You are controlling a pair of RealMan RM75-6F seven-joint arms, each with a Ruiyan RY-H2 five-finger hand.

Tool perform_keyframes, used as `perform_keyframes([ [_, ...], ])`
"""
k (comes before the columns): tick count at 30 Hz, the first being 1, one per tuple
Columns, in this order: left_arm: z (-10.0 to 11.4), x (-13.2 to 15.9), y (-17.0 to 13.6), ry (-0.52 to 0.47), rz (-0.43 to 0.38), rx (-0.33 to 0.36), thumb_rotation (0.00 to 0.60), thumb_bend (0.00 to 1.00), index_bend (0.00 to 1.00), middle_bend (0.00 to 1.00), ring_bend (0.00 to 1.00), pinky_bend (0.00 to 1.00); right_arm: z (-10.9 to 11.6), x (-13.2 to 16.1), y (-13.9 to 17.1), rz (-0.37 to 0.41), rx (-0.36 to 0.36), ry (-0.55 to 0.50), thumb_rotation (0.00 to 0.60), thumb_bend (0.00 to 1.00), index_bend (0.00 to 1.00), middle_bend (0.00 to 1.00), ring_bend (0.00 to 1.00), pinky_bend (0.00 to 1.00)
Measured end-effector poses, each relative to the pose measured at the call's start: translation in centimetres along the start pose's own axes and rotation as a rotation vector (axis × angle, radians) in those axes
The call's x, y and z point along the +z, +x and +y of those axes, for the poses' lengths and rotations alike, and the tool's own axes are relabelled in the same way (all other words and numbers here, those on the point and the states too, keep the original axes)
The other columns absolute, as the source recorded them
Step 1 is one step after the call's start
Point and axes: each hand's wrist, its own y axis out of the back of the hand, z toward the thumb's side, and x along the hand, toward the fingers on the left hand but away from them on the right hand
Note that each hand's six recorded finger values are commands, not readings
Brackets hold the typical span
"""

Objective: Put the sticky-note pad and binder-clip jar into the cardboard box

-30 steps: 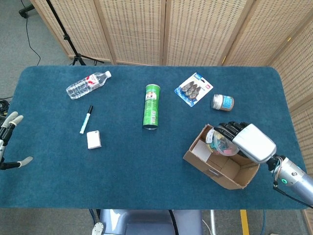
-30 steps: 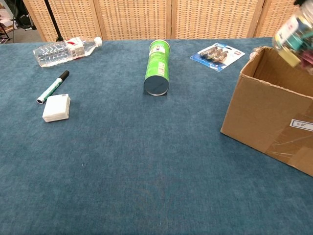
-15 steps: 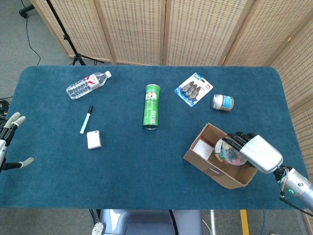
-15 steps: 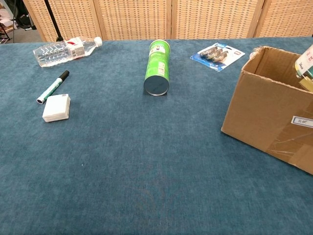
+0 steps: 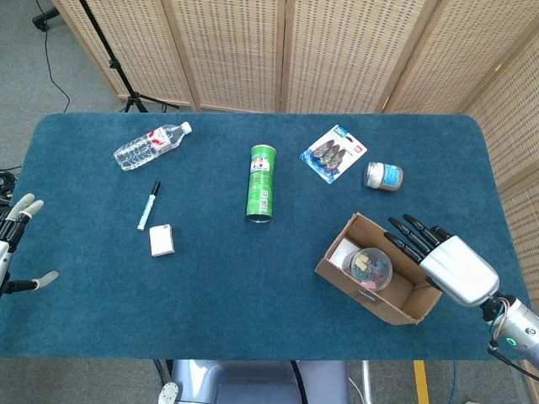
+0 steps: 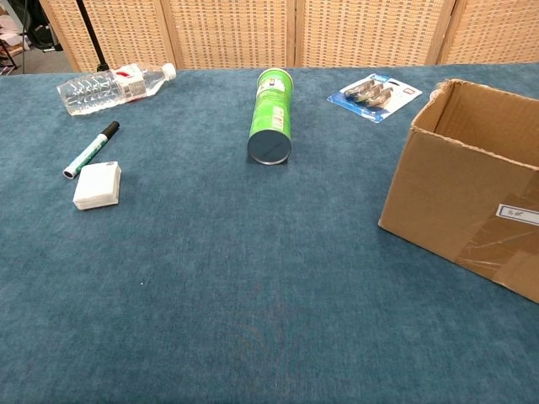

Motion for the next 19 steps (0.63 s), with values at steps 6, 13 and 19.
perform_keyframes([
  [6,0.4,0.0,-0.4,0.022,0.005,0.039,0.6,0.0,0.0,0.0,0.0,0.0,2.1,-0.9,1.9,-0.104,-0.131,-0.044,0.6,0.0,0.03,0.0,0.0,0.23],
  [13,0.3,-0.3,-1.5,0.036,0.021,0.095,0.6,0.0,0.0,0.0,0.0,0.0,-0.5,-1.6,4.2,-0.344,-0.182,-0.177,0.6,0.0,0.0,0.0,0.0,0.1],
  [19,-0.5,-0.9,-2.2,0.052,0.025,0.118,0.6,0.0,0.0,0.0,0.0,0.0,-2.8,-1.0,6.1,-0.484,-0.195,-0.292,0.6,0.0,0.0,0.0,0.0,0.03],
])
